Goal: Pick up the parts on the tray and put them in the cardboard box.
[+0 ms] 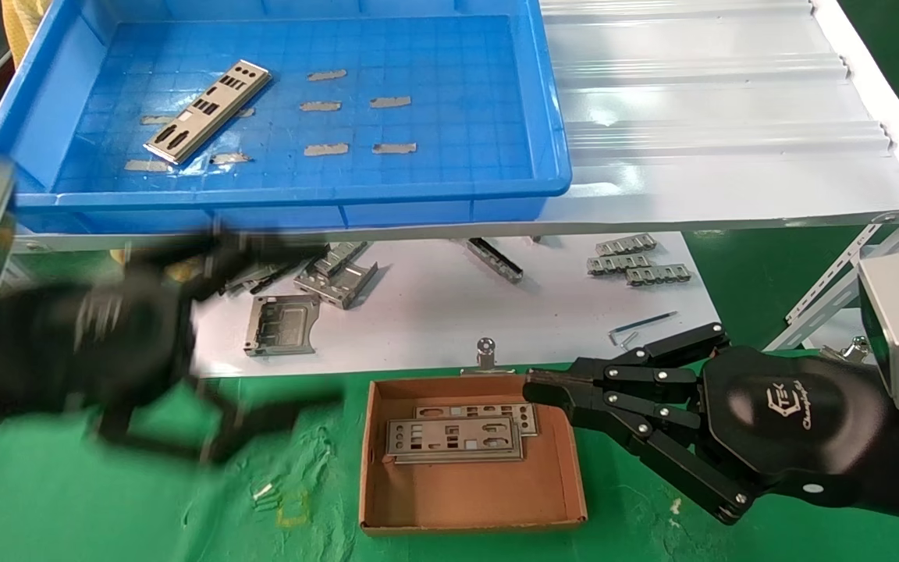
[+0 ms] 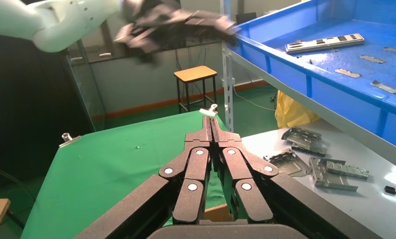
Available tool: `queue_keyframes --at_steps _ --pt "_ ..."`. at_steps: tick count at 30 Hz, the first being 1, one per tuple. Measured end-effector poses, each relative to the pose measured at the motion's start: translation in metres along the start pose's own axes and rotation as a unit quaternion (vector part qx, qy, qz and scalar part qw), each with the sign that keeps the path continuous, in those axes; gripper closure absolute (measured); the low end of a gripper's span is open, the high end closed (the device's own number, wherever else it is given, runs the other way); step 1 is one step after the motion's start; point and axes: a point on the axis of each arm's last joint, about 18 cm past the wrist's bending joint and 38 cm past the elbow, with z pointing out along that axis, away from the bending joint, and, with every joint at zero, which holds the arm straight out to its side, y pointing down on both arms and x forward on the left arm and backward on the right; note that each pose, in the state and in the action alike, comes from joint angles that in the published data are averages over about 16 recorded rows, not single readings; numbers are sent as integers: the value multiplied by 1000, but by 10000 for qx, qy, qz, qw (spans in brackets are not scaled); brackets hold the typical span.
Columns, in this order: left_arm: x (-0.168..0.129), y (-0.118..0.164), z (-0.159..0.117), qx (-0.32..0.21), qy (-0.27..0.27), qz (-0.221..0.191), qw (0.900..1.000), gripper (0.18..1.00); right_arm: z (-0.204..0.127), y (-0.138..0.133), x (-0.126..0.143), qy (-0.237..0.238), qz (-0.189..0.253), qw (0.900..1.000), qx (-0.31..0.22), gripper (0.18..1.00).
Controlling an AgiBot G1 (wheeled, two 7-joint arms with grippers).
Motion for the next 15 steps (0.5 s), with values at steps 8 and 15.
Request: queue_keyframes --at_steps 8,15 --pt "-89 -27 21 -151 -907 16 9958 184 0 0 0 0 0 10000 0 988" --pt "-156 -32 27 -444 -1887 -70 9810 184 0 0 0 0 0 10000 0 988"
